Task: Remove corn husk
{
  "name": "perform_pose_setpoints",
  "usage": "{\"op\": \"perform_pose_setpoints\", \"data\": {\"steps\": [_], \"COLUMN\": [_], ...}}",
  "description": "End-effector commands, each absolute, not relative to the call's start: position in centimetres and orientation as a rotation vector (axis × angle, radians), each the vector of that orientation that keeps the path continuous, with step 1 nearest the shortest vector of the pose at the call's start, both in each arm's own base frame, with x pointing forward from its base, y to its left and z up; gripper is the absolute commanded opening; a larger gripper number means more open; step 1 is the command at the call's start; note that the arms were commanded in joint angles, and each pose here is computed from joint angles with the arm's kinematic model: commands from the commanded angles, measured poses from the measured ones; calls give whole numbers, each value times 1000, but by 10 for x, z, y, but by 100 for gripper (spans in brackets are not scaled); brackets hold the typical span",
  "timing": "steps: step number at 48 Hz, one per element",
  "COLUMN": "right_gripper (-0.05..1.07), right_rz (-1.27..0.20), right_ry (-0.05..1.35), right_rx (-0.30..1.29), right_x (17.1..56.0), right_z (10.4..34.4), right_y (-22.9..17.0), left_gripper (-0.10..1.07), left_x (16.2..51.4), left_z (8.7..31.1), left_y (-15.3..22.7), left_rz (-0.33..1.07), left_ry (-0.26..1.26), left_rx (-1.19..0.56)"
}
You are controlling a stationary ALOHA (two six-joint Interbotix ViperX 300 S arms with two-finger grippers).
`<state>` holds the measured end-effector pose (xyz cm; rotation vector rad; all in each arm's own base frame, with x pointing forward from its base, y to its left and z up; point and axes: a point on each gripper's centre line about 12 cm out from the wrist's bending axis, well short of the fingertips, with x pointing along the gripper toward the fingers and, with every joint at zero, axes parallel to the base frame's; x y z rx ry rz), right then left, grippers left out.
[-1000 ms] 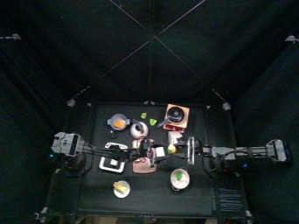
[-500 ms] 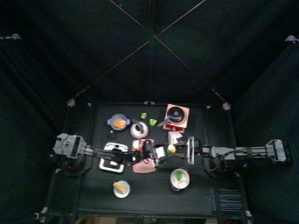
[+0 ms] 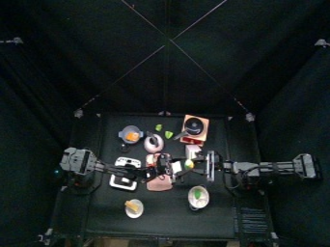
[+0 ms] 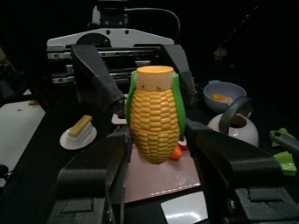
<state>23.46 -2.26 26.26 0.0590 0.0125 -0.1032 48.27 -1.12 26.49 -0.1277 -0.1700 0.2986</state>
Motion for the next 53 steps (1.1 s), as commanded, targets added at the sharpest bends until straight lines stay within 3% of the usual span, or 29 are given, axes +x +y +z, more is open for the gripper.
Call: {"op": "perform_pose_setpoints", "data": {"steps": [1, 19, 53], "right_gripper": [50, 50, 50], "right_rz": [-103, -103, -103], "right_ry": [-15, -13, -24], "right_rx": [55, 55, 55], "right_x": [237, 236, 234], "right_z": [272, 271, 273], "right_y": [-23, -23, -23], "left_gripper": [92, 70, 68], "left_x": [484, 480, 467], "left_z": [280, 278, 270], "left_y": [-11, -12, -13], "left_rz": [300, 298, 294], "left_ry": [-210, -201, -173], "left_rx": [-134, -131, -127]}}
